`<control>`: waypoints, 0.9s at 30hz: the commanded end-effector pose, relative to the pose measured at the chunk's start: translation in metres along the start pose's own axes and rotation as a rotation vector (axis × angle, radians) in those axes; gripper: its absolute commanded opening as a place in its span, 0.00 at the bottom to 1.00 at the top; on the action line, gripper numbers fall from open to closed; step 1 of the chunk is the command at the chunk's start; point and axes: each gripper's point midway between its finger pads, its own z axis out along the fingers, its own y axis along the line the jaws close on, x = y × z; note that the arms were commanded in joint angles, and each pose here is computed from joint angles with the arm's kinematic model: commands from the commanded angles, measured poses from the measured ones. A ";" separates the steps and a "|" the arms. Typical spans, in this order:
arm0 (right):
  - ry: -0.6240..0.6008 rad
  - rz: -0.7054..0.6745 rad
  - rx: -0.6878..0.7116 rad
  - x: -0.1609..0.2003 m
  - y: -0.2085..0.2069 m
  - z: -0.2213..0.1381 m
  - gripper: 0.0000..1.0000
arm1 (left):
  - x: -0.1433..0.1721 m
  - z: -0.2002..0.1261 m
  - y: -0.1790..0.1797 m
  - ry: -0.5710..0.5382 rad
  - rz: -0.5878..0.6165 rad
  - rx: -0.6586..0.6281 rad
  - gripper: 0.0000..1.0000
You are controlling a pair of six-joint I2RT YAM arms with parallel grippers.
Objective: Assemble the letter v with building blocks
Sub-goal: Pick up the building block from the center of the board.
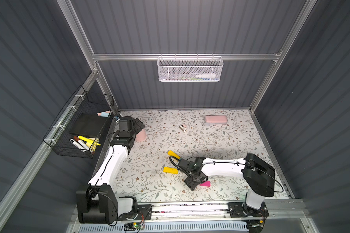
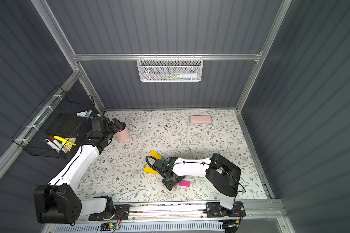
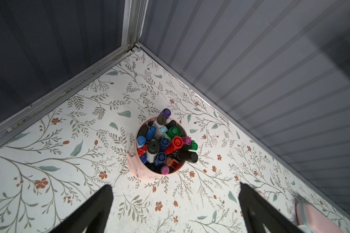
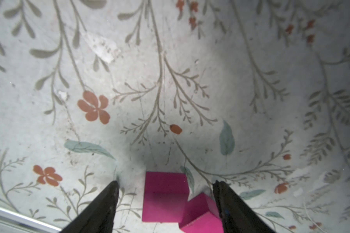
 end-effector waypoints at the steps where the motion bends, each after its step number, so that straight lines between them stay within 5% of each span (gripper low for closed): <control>1: -0.007 0.020 0.034 -0.003 -0.002 0.000 0.70 | 0.001 0.000 0.004 0.000 0.006 -0.008 1.00; 13: 0.006 0.024 0.047 0.003 -0.003 0.005 0.52 | 0.001 -0.001 0.004 -0.002 0.008 -0.010 0.99; 23: 0.015 0.028 0.040 0.014 -0.004 0.005 0.56 | 0.000 -0.002 0.005 -0.004 0.010 -0.014 0.99; 27: 0.022 0.024 0.043 0.014 -0.004 0.006 0.49 | 0.001 -0.001 0.005 -0.003 0.010 -0.013 1.00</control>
